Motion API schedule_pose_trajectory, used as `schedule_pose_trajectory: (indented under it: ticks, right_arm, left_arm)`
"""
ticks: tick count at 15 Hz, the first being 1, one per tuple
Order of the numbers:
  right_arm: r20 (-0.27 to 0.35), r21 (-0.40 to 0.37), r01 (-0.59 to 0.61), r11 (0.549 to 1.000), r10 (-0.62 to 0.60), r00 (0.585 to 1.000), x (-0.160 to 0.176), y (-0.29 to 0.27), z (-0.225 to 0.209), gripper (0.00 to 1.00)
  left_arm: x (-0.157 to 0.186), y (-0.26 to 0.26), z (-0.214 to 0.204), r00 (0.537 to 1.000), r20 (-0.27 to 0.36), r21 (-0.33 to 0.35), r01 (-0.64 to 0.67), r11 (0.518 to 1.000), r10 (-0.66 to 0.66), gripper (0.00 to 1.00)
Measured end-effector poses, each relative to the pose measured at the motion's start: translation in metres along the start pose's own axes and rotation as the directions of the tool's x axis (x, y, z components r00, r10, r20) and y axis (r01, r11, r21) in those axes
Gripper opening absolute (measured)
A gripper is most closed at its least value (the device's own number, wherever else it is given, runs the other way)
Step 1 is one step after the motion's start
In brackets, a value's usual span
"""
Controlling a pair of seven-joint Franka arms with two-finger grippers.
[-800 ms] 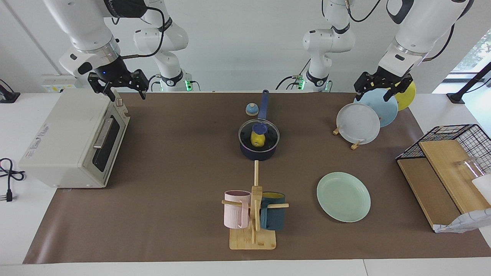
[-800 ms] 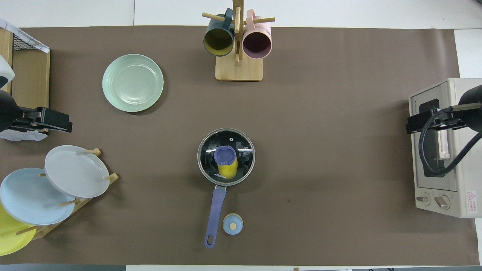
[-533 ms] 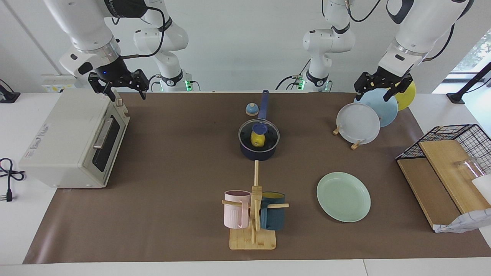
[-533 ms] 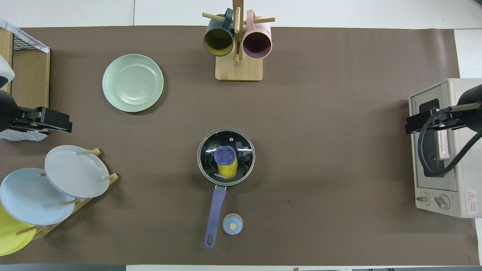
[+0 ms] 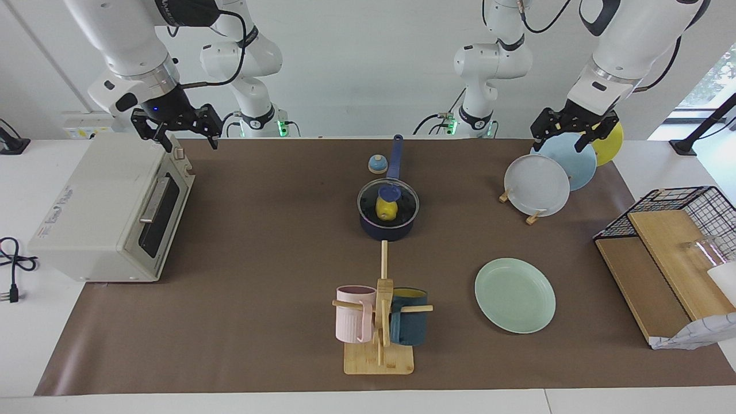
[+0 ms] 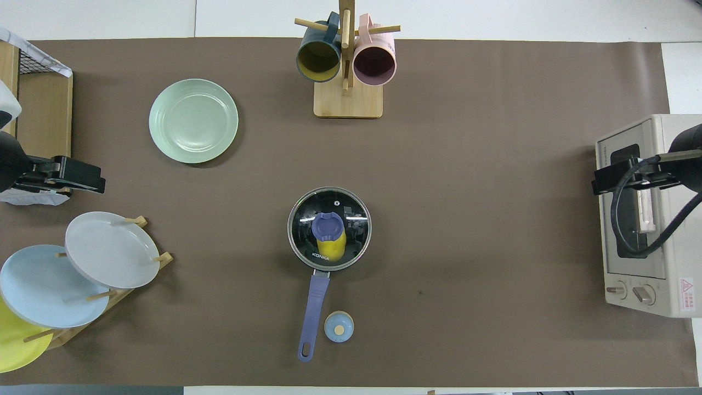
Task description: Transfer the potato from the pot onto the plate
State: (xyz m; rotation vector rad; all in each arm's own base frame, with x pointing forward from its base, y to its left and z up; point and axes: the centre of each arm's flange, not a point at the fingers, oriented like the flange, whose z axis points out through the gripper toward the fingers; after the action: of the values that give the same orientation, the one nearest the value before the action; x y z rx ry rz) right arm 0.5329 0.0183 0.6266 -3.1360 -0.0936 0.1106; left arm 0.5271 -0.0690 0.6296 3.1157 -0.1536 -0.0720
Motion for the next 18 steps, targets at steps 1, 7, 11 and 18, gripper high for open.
schedule_pose_trajectory:
  ticks: [1, 7, 11, 18]
  right_arm:
    - [0.0, 0.0, 0.001, 1.0, -0.001, 1.0, 0.0, 0.0, 0.0, 1.0]
    - [-0.009, 0.001, 0.031, 1.0, -0.031, 0.999, 0.004, -0.025, 0.003, 1.0]
    - [-0.006, -0.005, 0.032, 0.999, -0.032, 0.999, 0.013, -0.076, 0.01, 1.0]
    - [-0.015, -0.014, -0.085, 0.996, 0.085, 0.996, 0.046, -0.291, 0.071, 1.0]
  left_arm:
    - [0.0, 0.0, 0.0, 1.0, 0.0, 0.0, 0.0, 1.0, 0.0, 1.0]
    - [0.0, 0.0, 0.0, 1.0, 0.0, 0.0, 0.0, 1.0, 0.0, 1.0]
    - [0.0, 0.0, 0.0, 1.0, 0.0, 0.0, 0.0, 1.0, 0.0, 1.0]
    - [0.0, 0.0, 0.0, 1.0, 0.0, 0.0, 0.0, 1.0, 0.0, 1.0]
